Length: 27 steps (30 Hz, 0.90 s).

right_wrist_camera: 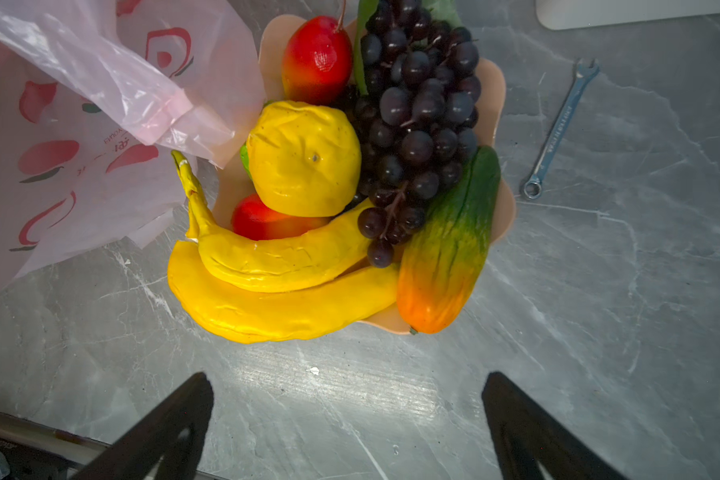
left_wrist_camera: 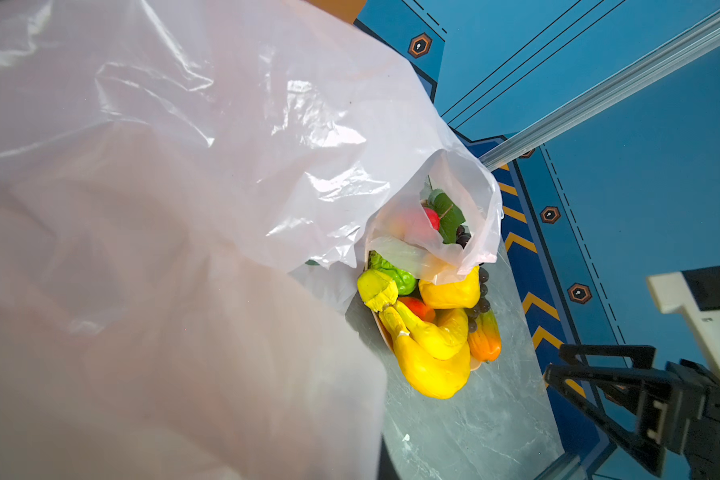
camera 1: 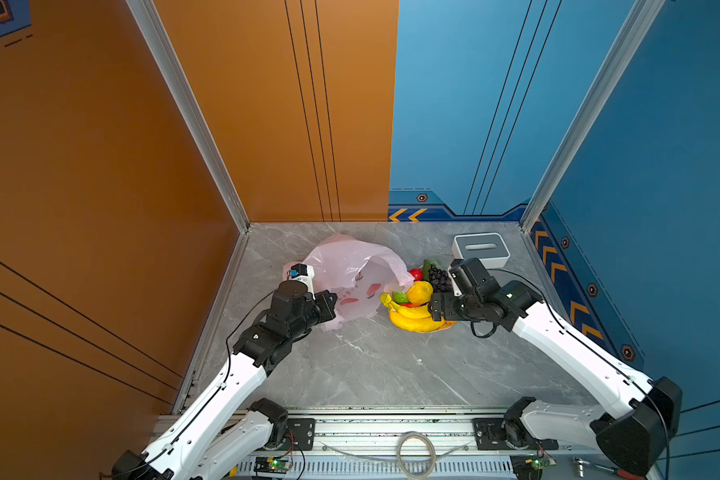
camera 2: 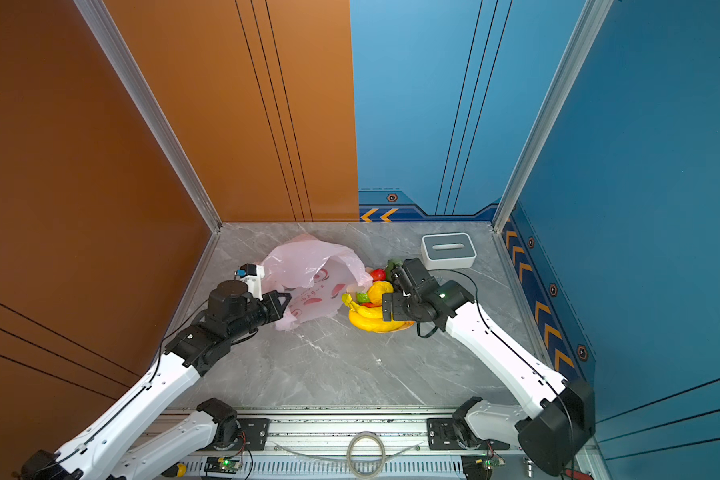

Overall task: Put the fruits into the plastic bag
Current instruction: 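Lower the right gripper onto the yellow mango-like fruit on the plate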

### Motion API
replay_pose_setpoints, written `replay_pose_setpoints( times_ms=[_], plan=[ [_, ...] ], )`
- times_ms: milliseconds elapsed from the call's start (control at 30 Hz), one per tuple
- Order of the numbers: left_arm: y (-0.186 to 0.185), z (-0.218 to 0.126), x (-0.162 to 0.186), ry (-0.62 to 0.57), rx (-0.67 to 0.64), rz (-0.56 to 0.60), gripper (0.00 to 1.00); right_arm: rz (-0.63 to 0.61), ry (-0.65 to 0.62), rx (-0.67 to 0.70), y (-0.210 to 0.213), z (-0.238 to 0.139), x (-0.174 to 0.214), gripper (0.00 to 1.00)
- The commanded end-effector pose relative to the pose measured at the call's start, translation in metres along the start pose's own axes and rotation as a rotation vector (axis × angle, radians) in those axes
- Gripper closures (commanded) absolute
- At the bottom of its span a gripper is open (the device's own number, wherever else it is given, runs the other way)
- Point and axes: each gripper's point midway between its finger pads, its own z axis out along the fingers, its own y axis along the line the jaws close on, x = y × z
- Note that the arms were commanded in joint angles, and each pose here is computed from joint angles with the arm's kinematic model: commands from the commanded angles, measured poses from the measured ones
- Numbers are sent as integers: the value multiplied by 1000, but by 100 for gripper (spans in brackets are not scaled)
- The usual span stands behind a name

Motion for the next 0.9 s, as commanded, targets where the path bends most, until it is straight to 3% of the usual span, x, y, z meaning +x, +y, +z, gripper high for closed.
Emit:
replay_pose_setpoints(
  times_ms=[0,333,867],
  plan=[
    [-6,-5,-9,-7,12,-7,100,-59,8,-52,20,7,-18,1],
    [-11,1,-21,-19,28,-30,100,-209,108,34,38,42,-46,3],
    [-16,7,-27,-12,37,-51,100,-276,169,124,25,68,-65,9]
  ],
)
